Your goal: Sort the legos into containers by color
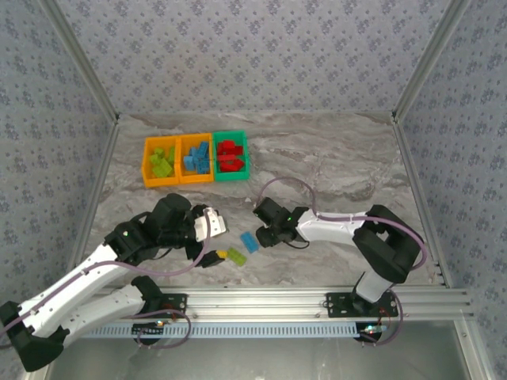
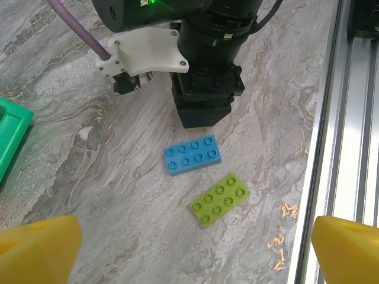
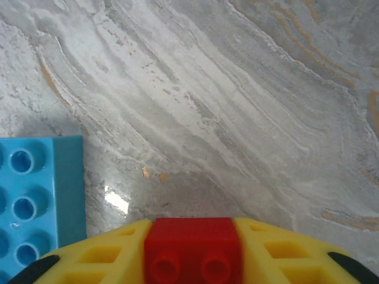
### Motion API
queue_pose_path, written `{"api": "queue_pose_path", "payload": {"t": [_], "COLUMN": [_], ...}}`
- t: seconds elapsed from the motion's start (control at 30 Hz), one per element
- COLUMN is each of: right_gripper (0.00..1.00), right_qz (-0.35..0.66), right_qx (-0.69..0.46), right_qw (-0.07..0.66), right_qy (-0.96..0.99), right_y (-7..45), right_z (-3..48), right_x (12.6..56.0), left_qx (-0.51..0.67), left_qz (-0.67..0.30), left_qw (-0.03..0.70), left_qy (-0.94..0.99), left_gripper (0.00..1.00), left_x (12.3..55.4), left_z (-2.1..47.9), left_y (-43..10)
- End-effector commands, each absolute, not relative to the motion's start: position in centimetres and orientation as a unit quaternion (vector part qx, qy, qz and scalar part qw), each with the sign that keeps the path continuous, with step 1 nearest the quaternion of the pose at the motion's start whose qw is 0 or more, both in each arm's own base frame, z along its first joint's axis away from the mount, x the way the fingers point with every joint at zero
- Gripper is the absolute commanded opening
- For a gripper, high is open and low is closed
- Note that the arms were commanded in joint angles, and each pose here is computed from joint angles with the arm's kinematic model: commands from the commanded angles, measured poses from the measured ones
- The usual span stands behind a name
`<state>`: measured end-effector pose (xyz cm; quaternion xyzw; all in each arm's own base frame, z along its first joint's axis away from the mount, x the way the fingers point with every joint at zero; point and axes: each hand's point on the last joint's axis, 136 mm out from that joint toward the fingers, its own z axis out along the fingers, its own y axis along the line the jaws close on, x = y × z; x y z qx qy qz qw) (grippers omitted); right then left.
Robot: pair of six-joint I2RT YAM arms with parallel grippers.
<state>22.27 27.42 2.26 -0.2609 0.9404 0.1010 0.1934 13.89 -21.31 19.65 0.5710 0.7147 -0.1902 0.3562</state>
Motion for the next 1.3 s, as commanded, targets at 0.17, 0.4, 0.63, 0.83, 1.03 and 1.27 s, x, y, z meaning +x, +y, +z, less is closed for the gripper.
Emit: {"api": "queue_pose_path", "payload": {"t": [0.17,0.4,0.63,0.83,1.03,1.27], "right_gripper": [0.33,0.32,0.31,0.40,0.59,0.60], "right_qz": [0.153,0.156,0.109,0.064,0.064,0.085], "right_qx": [-0.224,-0.218,-0.219,-0.232,-0.251,-0.246], "right_qw": [0.291,0.453,0.505,0.472,0.467,0.481], "right_qy": [0.917,0.851,0.828,0.848,0.846,0.837], "right_y": [27.0,30.4,36.1,38.4,38.6,33.7], "right_z": [11.0,20.0,20.6,17.0,19.2,26.9], "right_x": [23.4,32.0,44.7,50.4,49.0,42.9], "left_qx": [0.621,0.468,0.257,0.262,0.188,0.033], "left_qz": [-0.259,-0.188,-0.088,-0.107,-0.148,-0.197], "left_qw": [0.397,0.502,0.527,0.498,0.471,0.399], "left_qy": [0.625,0.702,0.805,0.820,0.849,0.895], "left_gripper": [0.99,0.99,0.99,0.99,0.99,0.99], "left_x": [10.6,16.7,23.4,23.7,23.5,22.8], "left_z": [21.7,24.8,26.1,25.3,26.1,23.0], "left_y": [-22.4,-20.4,-14.0,-14.5,-14.5,-15.0]}}
